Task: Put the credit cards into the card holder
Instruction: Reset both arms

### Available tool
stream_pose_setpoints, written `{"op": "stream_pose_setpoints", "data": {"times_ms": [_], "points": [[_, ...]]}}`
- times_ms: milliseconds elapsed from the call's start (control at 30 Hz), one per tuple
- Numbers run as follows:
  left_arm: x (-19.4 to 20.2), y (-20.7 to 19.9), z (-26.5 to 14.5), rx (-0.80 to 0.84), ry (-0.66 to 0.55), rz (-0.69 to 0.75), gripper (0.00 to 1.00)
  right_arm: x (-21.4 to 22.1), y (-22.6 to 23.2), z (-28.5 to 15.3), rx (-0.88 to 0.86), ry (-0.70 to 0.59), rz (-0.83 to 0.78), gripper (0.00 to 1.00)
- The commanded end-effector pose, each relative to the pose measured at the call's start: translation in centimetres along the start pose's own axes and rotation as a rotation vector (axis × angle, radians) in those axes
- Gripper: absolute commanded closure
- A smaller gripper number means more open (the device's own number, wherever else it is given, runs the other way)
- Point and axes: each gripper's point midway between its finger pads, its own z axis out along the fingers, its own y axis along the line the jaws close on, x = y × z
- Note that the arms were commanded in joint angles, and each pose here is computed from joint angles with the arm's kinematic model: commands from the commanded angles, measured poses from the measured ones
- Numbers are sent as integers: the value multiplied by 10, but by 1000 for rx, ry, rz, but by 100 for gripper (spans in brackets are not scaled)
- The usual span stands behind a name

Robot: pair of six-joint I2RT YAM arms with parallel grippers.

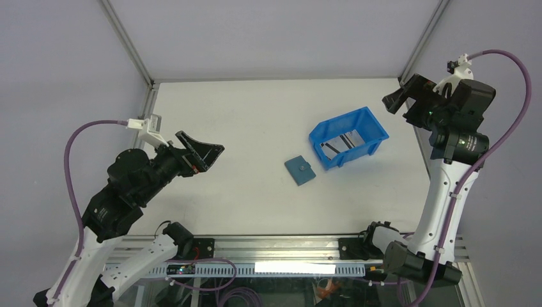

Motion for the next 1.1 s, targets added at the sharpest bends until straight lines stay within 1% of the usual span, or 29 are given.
{"op": "stream_pose_setpoints", "data": {"times_ms": [0, 367, 667, 1067], "points": [[-9, -17, 2, 61, -8, 44, 1, -14, 0, 0, -12, -50, -30, 2], [-7, -14, 9, 50, -1, 68, 1, -18, 2, -2, -32, -53, -10, 2], [-4, -11, 13, 42, 14, 81, 1, -11, -4, -2, -24, -37, 8, 2], [7, -3, 17, 25, 37, 52, 1, -6, -14, 2, 9, -25, 22, 2]]}}
